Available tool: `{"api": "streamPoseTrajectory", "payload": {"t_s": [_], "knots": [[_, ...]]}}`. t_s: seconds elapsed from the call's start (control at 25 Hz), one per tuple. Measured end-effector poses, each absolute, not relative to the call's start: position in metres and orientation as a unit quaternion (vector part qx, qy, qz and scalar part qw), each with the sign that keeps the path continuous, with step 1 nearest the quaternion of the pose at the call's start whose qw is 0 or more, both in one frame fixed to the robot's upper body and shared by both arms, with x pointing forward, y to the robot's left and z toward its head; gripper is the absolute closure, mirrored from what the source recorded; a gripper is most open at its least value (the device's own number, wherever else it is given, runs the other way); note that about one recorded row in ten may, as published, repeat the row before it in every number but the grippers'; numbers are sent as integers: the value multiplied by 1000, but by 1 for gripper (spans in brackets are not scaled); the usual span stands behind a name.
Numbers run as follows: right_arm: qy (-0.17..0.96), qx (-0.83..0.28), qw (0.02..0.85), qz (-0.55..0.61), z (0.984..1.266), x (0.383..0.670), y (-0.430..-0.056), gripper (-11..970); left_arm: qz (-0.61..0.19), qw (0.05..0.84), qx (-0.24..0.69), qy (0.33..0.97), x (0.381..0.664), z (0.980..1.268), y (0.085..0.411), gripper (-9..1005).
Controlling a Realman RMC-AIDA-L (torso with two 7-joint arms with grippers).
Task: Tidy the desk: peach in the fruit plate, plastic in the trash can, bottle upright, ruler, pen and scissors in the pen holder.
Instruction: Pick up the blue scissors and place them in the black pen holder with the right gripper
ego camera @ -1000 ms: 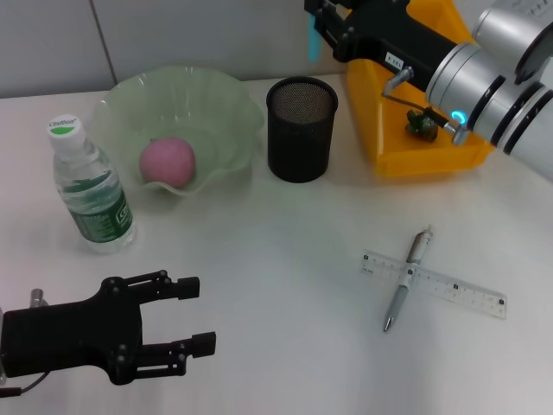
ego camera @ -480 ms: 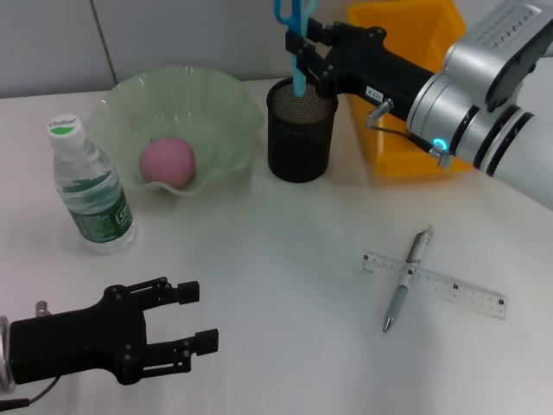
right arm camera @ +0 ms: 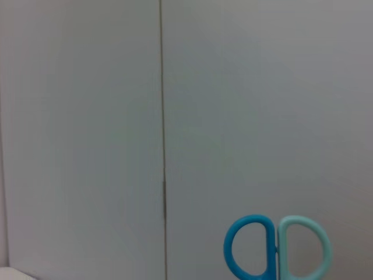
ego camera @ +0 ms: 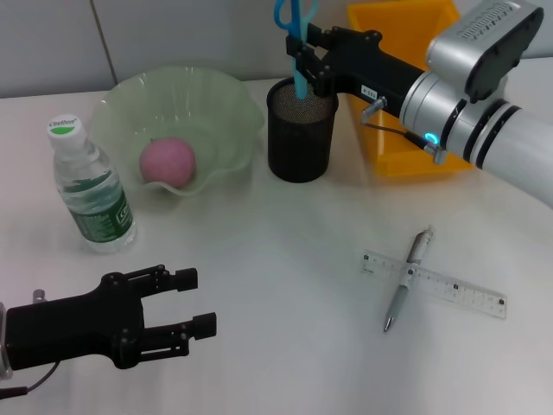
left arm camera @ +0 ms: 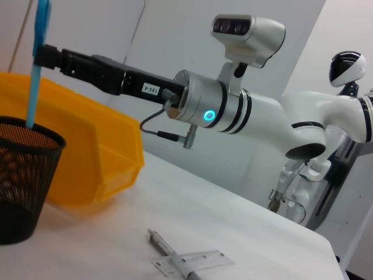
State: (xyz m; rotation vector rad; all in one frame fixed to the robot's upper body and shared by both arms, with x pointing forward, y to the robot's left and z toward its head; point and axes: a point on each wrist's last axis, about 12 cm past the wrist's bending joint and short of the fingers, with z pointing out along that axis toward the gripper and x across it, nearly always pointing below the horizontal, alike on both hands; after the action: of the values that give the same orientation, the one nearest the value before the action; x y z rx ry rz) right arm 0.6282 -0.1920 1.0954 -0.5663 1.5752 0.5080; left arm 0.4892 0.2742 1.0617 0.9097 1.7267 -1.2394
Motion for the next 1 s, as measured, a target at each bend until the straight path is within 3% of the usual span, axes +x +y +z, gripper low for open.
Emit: {"api": "streamPoseTrajectory", "payload": {"t_s": [1.0], "knots": [[706, -242, 629, 218, 1082, 622, -198, 678, -505, 408, 349, 676, 485, 1067, 279, 215]]}}
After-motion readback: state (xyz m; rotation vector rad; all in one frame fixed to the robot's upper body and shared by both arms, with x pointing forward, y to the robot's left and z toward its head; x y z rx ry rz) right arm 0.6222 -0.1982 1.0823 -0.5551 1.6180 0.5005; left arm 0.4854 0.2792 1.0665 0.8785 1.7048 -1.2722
